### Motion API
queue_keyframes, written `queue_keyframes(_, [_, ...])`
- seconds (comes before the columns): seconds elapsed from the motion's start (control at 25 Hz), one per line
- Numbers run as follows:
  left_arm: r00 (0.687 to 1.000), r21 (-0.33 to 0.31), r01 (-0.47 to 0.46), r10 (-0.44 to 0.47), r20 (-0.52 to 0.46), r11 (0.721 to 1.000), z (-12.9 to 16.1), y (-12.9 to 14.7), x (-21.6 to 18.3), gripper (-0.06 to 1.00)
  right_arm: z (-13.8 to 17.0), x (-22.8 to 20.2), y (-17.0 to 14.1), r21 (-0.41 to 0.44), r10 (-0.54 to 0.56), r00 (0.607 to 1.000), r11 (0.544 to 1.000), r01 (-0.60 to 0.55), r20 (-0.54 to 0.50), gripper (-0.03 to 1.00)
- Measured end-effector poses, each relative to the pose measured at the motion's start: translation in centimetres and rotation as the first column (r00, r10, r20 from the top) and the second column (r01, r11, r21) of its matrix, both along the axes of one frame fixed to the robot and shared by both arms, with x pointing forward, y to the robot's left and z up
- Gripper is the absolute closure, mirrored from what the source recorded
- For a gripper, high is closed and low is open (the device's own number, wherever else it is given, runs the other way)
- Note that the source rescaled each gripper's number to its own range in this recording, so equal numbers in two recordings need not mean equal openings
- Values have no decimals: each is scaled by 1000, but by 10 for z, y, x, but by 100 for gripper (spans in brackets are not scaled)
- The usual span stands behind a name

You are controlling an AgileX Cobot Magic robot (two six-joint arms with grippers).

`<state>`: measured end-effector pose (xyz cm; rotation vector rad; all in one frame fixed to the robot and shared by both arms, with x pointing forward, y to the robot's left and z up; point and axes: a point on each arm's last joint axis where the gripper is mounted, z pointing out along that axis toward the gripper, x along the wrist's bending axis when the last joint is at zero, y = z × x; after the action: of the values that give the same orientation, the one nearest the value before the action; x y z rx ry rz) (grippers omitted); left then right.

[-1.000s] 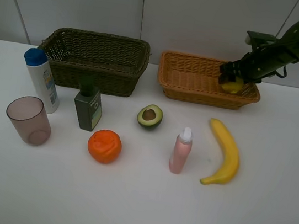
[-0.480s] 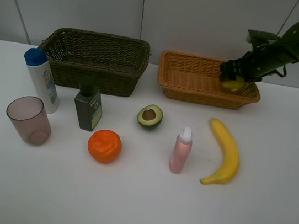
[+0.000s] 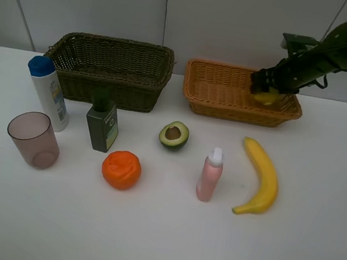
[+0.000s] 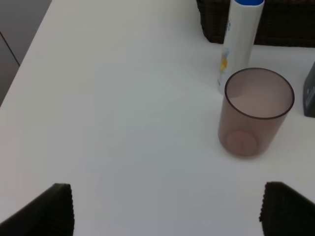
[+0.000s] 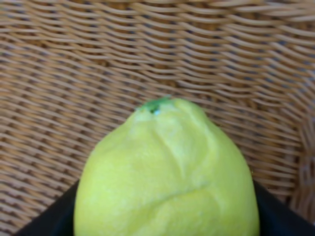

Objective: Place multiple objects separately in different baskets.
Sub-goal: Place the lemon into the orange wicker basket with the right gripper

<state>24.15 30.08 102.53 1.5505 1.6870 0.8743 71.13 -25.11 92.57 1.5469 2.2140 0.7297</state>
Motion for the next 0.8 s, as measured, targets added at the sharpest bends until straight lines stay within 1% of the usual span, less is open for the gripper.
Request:
queue_keyframes(0.08, [1000, 0, 0, 0, 0, 1000, 0, 0, 0, -6, 0, 0, 3, 1, 5, 1000, 1000, -5, 1, 39])
queue_keyframes(0.16, [1000, 0, 0, 0, 0, 1000, 0, 0, 0, -6, 0, 0, 4, 1, 5, 1000, 1000, -5, 8, 22])
queue_keyframes(0.2, [1000, 0, 0, 0, 0, 1000, 0, 0, 0, -6, 0, 0, 5, 1, 6, 1000, 1000, -6, 9, 16])
queue_keyframes(0.28, [1000, 0, 0, 0, 0, 1000, 0, 0, 0, -6, 1, 0, 5, 1, 6, 1000, 1000, -6, 11, 10])
queue_keyframes(0.44, [1000, 0, 0, 0, 0, 1000, 0, 0, 0, -6, 1, 1, 5, 0, 3, 1000, 1000, -3, 18, 6])
queue_keyframes(0.8, [1000, 0, 0, 0, 0, 1000, 0, 0, 0, -6, 1, 1, 5, 0, 0, 1000, 1000, 0, 24, 5])
